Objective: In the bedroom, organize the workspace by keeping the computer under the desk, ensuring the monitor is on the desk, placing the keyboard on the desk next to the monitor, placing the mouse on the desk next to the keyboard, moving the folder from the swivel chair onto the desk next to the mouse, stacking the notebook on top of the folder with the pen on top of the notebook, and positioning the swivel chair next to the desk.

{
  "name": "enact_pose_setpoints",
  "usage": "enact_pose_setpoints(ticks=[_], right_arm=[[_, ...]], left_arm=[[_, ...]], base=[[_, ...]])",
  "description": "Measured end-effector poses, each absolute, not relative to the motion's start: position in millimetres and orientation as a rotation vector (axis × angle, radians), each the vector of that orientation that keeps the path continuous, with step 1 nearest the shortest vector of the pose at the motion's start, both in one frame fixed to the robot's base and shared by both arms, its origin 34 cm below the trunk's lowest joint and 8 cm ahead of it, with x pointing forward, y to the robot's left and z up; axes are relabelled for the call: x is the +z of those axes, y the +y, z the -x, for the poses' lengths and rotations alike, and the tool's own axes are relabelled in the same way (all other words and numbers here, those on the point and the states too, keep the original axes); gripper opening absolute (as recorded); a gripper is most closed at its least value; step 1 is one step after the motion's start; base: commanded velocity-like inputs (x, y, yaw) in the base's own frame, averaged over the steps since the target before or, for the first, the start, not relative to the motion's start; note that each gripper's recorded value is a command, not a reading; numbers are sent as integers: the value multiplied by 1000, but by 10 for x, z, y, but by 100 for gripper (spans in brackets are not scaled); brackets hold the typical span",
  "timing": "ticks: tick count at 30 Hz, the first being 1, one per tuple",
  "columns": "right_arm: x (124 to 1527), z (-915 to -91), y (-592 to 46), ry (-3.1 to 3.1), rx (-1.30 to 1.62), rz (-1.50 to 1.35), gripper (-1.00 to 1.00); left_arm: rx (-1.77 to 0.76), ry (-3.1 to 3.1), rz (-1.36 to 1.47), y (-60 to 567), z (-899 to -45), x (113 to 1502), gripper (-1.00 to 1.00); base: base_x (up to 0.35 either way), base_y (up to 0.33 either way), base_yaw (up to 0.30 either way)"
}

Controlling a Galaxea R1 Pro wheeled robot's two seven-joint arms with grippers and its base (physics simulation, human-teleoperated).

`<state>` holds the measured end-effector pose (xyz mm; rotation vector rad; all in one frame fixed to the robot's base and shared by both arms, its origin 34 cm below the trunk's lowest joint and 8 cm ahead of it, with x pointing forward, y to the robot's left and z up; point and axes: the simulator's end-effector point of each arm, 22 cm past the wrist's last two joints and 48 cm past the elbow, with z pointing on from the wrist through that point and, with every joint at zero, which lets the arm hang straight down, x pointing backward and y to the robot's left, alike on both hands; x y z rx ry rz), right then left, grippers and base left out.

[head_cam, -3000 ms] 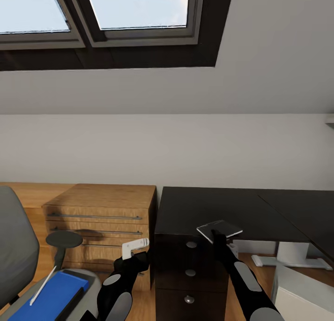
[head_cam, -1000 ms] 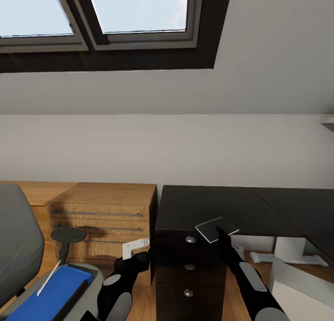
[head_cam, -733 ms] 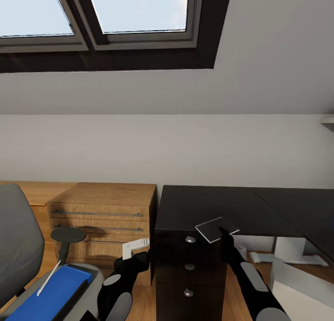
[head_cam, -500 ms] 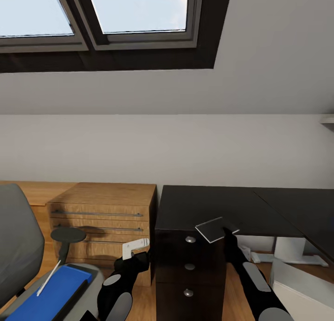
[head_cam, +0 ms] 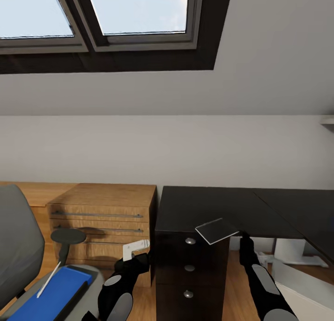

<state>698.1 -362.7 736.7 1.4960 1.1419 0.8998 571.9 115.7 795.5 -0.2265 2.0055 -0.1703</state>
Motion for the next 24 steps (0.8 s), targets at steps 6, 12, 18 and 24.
enact_pose_setpoints(ticks=[6, 12, 18, 24], right_arm=[[7433, -6920, -3849, 1083, 875, -1548, 100], [6859, -6637, -3803, 1184, 808, -1642, 100], [6323, -6163, -3885, 1270, 716, -1712, 100], [5964, -5718, -3892, 1336, 639, -1761, 100]], left_arm=[[-146, 2038, 224, 1179, -5737, 7914, 100], [-127, 2067, 222, 1186, -5744, 7888, 100], [-85, 2121, 219, 1233, -5737, 7736, 100], [-70, 2144, 238, 1215, -5734, 7655, 100]], base=[[0, 0, 0], [0, 0, 0], [0, 0, 0], [0, 0, 0]])
